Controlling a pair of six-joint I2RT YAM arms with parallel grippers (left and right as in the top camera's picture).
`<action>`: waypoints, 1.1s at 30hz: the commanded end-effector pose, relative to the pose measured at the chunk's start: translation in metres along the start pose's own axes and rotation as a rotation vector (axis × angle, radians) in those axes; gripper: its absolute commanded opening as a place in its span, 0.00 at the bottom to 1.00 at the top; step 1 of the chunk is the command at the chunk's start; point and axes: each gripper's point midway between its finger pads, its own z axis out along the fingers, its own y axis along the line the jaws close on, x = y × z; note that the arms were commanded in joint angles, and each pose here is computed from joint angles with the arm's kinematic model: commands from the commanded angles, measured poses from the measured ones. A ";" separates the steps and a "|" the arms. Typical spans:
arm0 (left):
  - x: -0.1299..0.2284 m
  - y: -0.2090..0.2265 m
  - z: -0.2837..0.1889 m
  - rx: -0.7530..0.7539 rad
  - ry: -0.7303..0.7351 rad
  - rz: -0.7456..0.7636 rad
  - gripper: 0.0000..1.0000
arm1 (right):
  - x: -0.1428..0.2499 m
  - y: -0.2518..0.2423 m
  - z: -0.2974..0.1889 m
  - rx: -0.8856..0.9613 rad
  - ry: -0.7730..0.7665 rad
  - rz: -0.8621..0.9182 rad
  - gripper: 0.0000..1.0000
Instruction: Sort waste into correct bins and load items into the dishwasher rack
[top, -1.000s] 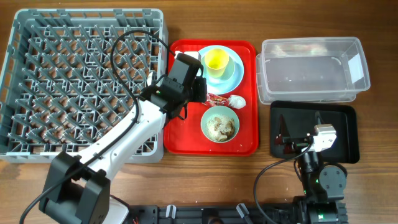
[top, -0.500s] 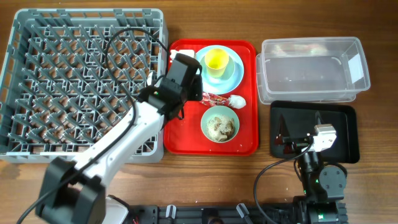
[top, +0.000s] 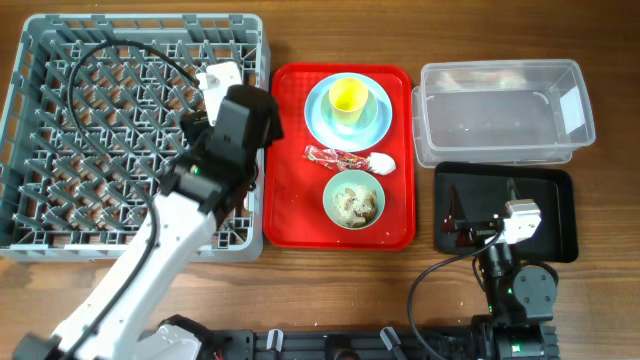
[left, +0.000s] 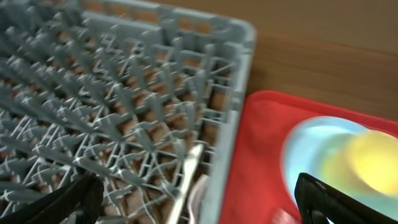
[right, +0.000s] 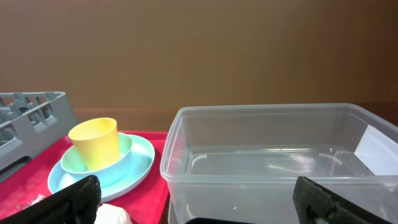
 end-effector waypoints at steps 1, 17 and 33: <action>0.011 0.025 0.032 -0.114 0.036 -0.101 1.00 | -0.001 -0.003 0.000 0.014 -0.007 0.007 1.00; 0.024 0.028 0.050 0.018 0.182 -0.234 1.00 | -0.001 0.004 0.000 -0.026 -0.002 0.139 1.00; 0.021 0.022 0.050 0.050 0.178 -0.242 1.00 | -0.110 0.032 -0.018 -0.061 0.384 0.401 1.00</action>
